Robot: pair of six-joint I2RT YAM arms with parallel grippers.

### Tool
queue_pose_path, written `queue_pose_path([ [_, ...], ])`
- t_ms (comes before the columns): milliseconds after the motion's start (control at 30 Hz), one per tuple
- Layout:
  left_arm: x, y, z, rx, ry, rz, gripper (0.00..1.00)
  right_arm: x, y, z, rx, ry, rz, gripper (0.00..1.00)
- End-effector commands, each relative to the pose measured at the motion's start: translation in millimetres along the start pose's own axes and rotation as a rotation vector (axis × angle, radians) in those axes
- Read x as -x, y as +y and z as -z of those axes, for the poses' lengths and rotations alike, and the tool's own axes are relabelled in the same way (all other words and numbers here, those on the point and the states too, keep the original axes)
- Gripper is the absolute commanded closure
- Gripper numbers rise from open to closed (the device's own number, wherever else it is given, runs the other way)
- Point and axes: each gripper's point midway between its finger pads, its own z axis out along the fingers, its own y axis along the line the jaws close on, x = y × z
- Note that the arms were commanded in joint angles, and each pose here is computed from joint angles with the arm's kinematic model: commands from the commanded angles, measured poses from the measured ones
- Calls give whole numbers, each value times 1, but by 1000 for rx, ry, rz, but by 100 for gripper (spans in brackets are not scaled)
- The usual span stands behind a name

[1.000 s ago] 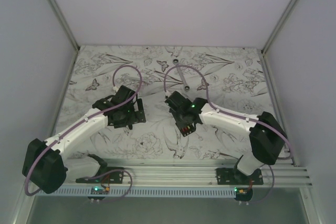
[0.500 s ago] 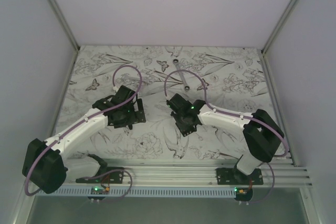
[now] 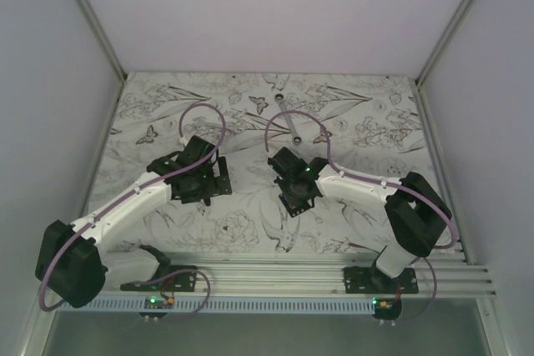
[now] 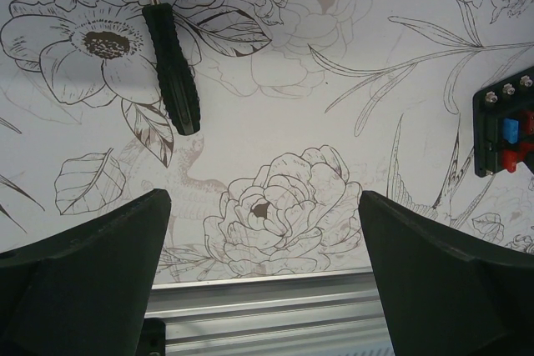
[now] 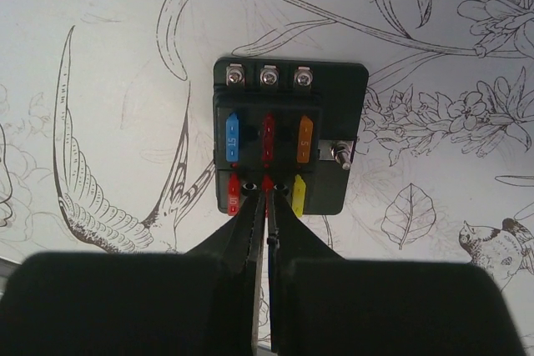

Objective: Snap on the fuse box
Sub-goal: Adjust the fuse box base at the center of the board, then pick up the fuse box cover from the center of the board.

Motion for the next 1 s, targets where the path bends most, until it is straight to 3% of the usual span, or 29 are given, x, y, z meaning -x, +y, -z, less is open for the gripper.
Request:
queue_pose_path([
  [0, -6, 7, -2, 19, 21, -3, 0, -13, 5, -13, 25, 52, -9, 95],
  [167, 0, 6, -2, 26, 7, -9, 0, -6, 6, -5, 37, 14, -10, 94],
  [433, 39, -17, -13, 66, -19, -6, 0, 33, -21, 47, -29, -251, -51, 65],
  [633, 78, -39, -48, 129, -10, -12, 0, 24, -52, 42, -58, -338, -151, 51],
  [767, 105, -48, -72, 169, -19, 29, 0, 21, -65, 40, -58, -413, -210, 30],
  [967, 143, -51, -98, 238, -52, 46, 2, 8, -78, 31, -57, -440, -249, 13],
])
